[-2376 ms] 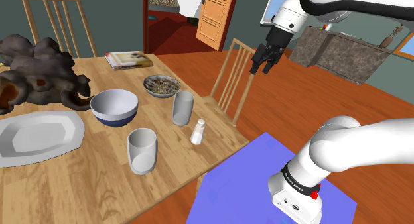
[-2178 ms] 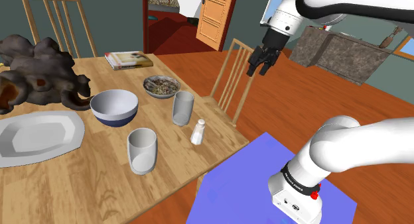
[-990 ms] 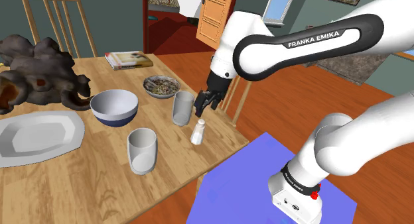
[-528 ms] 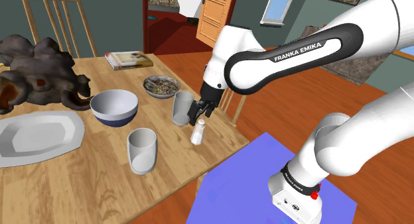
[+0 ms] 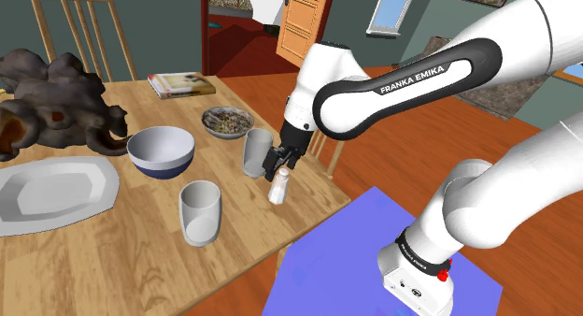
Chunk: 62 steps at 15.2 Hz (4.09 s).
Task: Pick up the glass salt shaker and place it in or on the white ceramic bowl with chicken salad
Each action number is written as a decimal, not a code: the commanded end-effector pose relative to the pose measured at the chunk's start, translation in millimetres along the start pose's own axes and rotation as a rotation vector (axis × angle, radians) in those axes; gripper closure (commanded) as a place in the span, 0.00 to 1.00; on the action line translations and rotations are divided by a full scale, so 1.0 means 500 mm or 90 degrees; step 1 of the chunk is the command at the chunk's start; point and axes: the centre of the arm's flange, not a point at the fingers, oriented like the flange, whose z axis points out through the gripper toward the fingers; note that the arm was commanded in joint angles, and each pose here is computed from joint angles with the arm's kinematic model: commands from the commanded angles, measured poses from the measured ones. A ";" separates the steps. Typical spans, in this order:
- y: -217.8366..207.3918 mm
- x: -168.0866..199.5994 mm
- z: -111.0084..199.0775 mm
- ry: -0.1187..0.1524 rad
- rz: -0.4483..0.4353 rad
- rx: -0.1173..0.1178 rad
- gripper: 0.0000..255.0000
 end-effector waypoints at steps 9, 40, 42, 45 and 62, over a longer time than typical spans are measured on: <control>0.000 0.001 0.000 0.000 0.000 0.000 1.00; -0.037 0.017 -0.300 0.000 0.000 0.000 1.00; -0.024 0.068 -0.304 0.000 0.000 0.000 1.00; -0.005 0.145 -0.310 0.000 0.000 0.000 1.00; 0.103 0.578 -0.347 0.000 0.000 0.000 1.00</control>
